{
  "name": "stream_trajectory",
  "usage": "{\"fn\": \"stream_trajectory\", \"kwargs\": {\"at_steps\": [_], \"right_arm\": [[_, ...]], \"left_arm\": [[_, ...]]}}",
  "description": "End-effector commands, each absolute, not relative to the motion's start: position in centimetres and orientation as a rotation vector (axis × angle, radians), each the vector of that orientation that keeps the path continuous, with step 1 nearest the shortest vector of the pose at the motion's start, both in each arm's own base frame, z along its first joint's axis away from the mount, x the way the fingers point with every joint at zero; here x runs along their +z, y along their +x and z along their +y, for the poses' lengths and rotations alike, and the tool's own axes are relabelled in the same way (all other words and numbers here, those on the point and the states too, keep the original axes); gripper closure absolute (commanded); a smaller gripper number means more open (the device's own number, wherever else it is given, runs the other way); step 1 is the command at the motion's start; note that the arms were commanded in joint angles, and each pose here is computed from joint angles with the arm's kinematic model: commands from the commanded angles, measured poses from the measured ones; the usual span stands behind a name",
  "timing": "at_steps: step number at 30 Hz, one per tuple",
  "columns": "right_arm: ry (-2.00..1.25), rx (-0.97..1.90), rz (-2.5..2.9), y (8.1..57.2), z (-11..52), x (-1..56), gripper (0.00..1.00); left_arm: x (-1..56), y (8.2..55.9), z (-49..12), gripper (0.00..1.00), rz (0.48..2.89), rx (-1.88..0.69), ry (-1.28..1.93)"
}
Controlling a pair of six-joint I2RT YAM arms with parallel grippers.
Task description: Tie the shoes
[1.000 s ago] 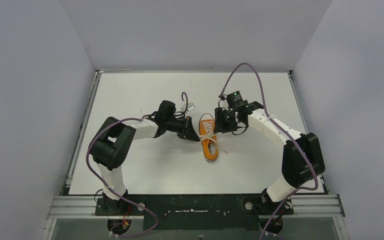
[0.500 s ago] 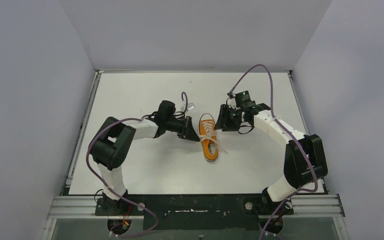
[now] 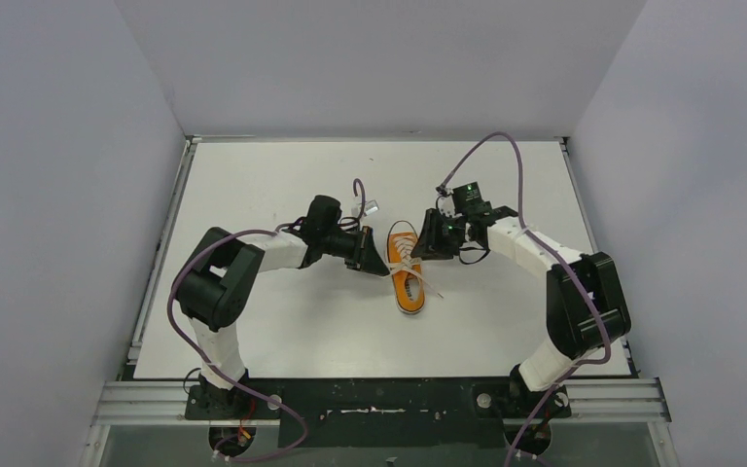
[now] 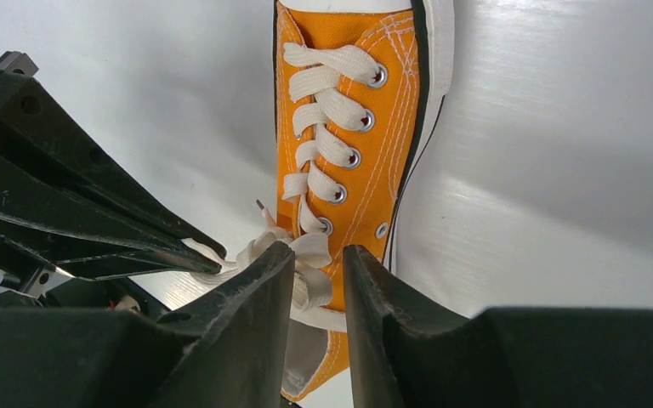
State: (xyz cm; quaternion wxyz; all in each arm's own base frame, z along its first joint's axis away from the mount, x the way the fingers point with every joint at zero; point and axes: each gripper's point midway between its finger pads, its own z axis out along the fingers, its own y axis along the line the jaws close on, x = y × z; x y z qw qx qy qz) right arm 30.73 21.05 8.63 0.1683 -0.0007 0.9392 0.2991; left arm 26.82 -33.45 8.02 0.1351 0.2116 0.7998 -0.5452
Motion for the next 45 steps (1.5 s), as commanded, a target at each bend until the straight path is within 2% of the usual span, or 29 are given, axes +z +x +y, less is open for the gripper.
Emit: {"fn": "stream_trajectory", "kwargs": {"at_steps": [1,4,7,10,11,12,14,17,29,34,45], "right_arm": [[-0.022,0.896,2.617,31.7,21.8,9.4,0.77],[-0.032,0.886,2.605,32.0,21.6,9.8,0.94],[-0.017,0.849,2.600,32.5,20.8,10.5,1.00],[-0.012,0.841,2.591,32.9,20.3,11.1,1.00],[-0.013,0.844,2.596,32.9,20.2,11.2,0.99],[-0.020,0.852,2.599,32.9,20.3,11.2,0.92],[-0.021,0.837,2.615,32.8,20.1,11.0,0.68],[-0.013,0.868,2.601,32.4,20.3,11.1,0.58],[-0.002,1.025,2.584,31.2,22.0,10.8,0.61],[-0.006,1.056,2.570,30.6,22.1,11.3,0.55],[-0.009,1.087,2.560,30.2,22.3,11.4,0.56]], "left_arm": [[9.9,27.6,-34.0,1.00,2.216,-1.600,0.665],[9.7,27.6,-33.9,1.00,2.231,-1.591,0.658],[8.9,27.4,-33.5,1.00,2.270,-1.559,0.645],[8.2,27.1,-33.1,1.00,2.299,-1.538,0.631],[8.2,27.1,-33.1,1.00,2.300,-1.536,0.630],[8.1,27.1,-33.1,1.00,2.302,-1.536,0.626],[8.4,27.3,-33.2,1.00,2.290,-1.541,0.624],[8.7,27.4,-33.6,1.00,2.280,-1.547,0.631],[8.9,27.5,-34.1,1.00,2.270,-1.557,0.637],[8.9,27.6,-34.0,1.00,2.273,-1.553,0.636],[9.0,27.8,-34.3,1.00,2.268,-1.558,0.639]]}}
